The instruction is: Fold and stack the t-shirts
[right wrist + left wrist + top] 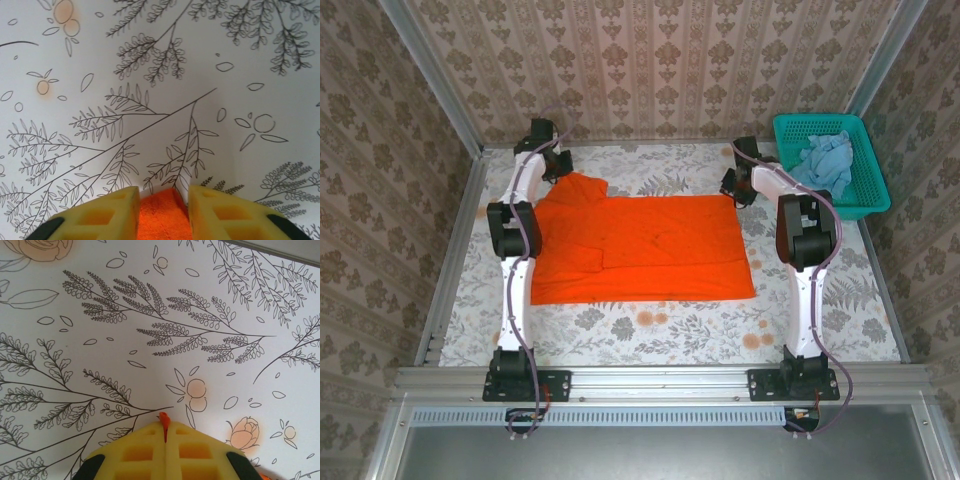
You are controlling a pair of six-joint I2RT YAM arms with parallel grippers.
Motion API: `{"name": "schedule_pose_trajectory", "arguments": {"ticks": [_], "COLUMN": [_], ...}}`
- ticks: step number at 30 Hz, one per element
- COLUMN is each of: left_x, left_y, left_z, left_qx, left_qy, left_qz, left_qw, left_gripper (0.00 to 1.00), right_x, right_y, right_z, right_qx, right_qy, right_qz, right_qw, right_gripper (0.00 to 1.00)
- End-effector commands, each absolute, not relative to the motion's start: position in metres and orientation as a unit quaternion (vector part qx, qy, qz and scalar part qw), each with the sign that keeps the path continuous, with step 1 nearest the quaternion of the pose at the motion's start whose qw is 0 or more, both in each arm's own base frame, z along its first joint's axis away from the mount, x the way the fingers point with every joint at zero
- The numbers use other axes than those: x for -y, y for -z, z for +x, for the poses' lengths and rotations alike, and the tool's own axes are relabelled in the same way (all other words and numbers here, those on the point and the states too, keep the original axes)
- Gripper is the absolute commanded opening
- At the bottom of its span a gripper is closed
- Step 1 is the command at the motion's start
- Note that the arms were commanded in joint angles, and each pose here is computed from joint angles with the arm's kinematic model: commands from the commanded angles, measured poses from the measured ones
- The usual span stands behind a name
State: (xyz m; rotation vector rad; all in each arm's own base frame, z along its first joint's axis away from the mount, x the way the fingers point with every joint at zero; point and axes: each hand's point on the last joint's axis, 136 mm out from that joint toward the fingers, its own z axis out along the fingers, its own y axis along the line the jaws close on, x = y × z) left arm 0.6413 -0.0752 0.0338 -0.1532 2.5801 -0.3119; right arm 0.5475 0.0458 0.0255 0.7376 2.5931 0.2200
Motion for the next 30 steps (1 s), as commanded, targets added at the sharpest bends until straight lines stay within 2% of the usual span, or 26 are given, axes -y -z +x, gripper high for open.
{"name": "schedule_pose_trajectory", "arguments": {"ticks": [1,9,21,30], "left_x": [0.083,0.087,0.094,0.086], "left_y": [-0.050,-0.071,-0.114,-0.145], "left_z": [0.637,0.640,0.625,0.566], "left_qx": [-0.954,-0.947,-0.929,-0.908], "left_qy": [0.127,0.125,0.091,0.058], "left_qz": [-0.034,-0.010,0.039,0.050], "left_qw": [0.270,0.296,0.356,0.412], "left_gripper": [0.00,0.00,0.00,0.00], "right_x": [-0.045,-0.050,-0.058,-0.058], "right_y": [-0.006,-0.011,-0.050,-0.085], "right_z": [0.544,0.550,0.551,0.521], "right_qx": [-0.938,-0.940,-0.941,-0.940], "right_qy": [-0.074,-0.085,-0.099,-0.101], "right_qz": [0.274,0.264,0.221,0.186], "right_qw": [0.196,0.200,0.236,0.266], "right_gripper": [0.26,0.00,0.00,0.00]}}
